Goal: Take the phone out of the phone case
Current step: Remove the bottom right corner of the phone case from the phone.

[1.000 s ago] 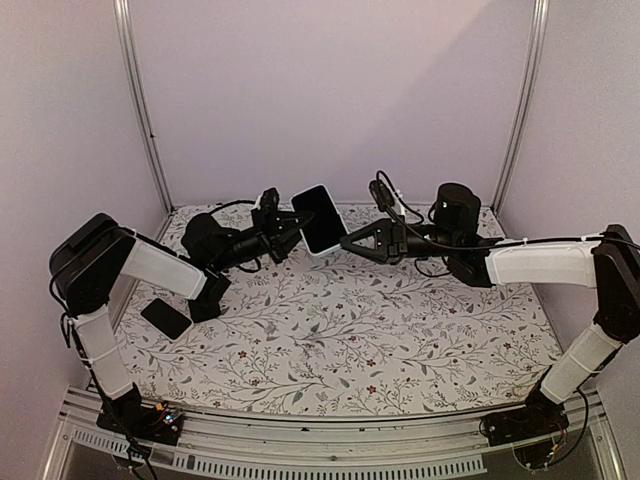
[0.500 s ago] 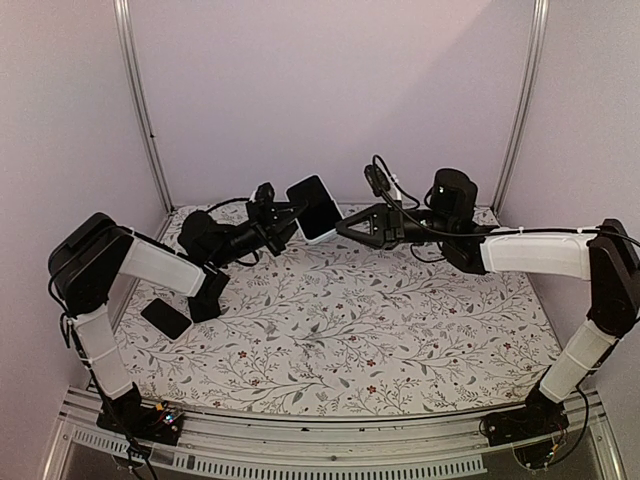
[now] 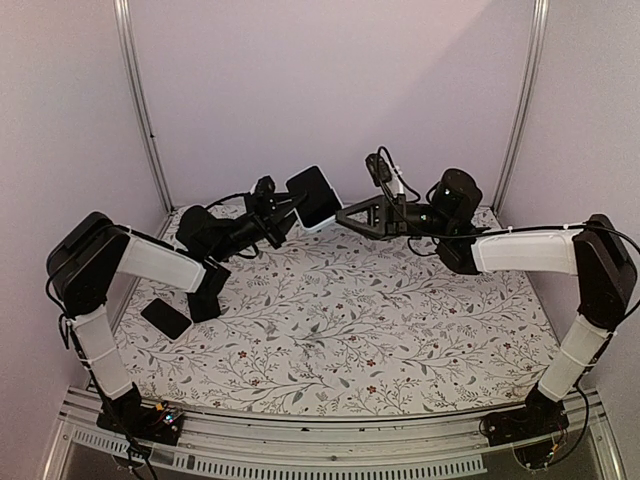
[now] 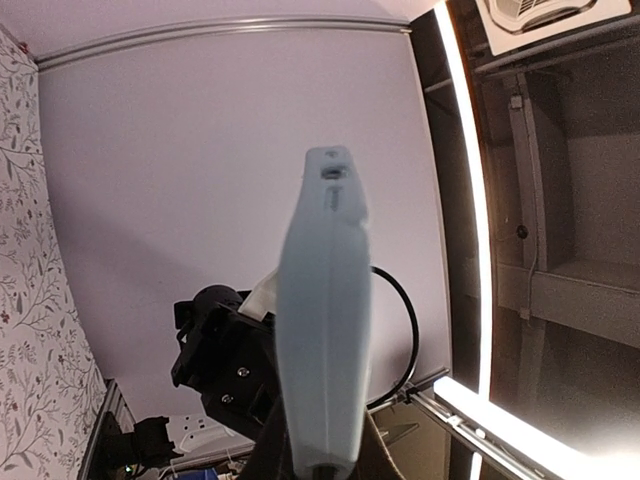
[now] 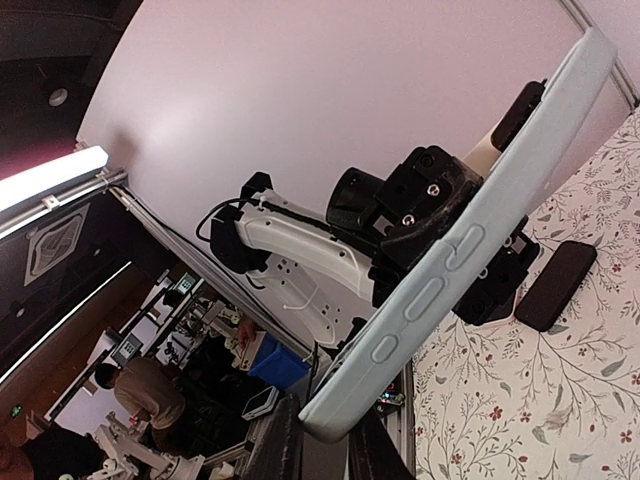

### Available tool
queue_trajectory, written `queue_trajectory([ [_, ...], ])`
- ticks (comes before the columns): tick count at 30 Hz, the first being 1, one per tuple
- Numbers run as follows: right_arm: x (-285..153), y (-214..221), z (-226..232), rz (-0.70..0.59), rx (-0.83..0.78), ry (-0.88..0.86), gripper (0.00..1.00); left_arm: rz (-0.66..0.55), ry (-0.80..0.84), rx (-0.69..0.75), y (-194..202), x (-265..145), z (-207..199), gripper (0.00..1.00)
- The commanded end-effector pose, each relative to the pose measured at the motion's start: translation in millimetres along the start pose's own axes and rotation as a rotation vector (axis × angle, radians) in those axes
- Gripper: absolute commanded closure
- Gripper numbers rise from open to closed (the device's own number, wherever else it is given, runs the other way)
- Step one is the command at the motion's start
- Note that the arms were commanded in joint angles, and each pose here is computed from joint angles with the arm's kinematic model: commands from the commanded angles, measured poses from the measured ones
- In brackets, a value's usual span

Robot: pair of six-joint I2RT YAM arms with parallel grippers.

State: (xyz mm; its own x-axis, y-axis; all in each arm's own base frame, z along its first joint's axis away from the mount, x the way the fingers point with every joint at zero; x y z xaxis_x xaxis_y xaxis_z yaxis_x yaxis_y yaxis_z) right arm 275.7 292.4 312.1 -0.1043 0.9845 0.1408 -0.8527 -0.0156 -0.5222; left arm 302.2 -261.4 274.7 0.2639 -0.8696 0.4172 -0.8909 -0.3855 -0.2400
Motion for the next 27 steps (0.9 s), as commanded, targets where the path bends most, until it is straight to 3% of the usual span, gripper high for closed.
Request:
queue_trajectory([
  [1, 8.4, -3.8, 22.0, 0.004, -0.15, -0.126, 0.94, 0.072, 0.131, 0.011, 18.1, 16.5, -21.9, 1.0],
  [20, 6.1, 0.8, 9.9, -0.032, -0.12, -0.107, 1.0, 0.078, 0.255, 0.002, 27.8, 28.4, -29.0, 1.0],
  [27, 0.6, 4.6, 16.3, -0.056, -0.126, -0.072, 0.75, 0.054, 0.194, 0.017, 26.0, 17.5, -22.2, 1.0],
])
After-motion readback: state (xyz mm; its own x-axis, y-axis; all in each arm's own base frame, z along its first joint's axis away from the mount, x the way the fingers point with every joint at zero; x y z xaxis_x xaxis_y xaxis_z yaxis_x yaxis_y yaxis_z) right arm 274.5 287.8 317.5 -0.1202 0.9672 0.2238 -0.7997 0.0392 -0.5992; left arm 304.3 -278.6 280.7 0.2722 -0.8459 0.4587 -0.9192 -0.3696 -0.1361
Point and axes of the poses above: each gripper's point midway between its finger pads, its own x axis out along the fingers, its own z axis along the line the jaws close on, y = z × x, the point moved 10 cm from there along -x, back along the fingers, and after that the axes turned 12 degrees about x, right-handed, at the moved point
